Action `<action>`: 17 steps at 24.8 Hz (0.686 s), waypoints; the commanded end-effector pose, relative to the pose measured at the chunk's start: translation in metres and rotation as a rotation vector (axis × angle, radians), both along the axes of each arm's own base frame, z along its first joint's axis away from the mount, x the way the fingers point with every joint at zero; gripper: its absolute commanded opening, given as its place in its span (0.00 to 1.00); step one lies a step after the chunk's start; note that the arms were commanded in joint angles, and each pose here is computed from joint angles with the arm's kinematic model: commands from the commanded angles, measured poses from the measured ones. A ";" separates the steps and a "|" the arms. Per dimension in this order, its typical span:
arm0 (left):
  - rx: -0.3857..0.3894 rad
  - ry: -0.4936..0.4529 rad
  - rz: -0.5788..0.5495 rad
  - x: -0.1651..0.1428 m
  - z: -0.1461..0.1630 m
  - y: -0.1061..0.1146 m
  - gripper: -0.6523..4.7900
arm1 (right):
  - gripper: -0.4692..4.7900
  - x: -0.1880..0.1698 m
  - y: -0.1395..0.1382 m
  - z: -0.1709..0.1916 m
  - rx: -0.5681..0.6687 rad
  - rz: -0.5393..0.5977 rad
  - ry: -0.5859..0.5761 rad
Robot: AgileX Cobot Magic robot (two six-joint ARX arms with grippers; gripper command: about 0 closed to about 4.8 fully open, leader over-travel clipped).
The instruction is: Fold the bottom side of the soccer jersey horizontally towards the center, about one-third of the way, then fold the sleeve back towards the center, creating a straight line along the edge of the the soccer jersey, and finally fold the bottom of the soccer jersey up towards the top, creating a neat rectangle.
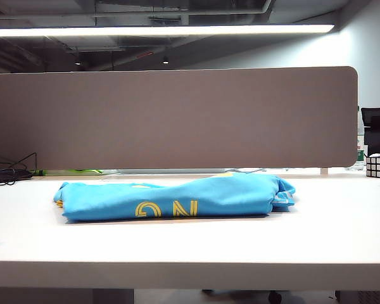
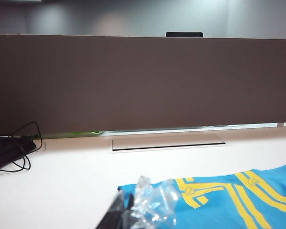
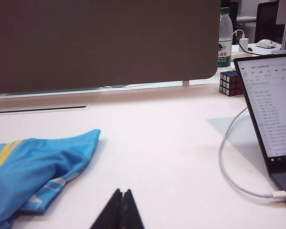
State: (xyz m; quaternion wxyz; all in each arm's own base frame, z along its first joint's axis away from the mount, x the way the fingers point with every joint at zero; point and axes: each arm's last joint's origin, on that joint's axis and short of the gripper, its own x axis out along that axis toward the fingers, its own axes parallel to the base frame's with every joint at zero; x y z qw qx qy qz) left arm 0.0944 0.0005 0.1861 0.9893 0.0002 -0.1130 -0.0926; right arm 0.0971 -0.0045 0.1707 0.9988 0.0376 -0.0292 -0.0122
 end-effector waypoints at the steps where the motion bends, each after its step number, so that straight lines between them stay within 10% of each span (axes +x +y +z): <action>1: 0.003 -0.012 -0.003 -0.001 0.002 0.000 0.11 | 0.09 0.000 0.000 0.003 -0.007 -0.004 -0.049; 17: 0.003 -0.012 -0.003 -0.001 0.002 0.000 0.11 | 0.09 0.000 0.000 0.003 -0.006 -0.003 -0.045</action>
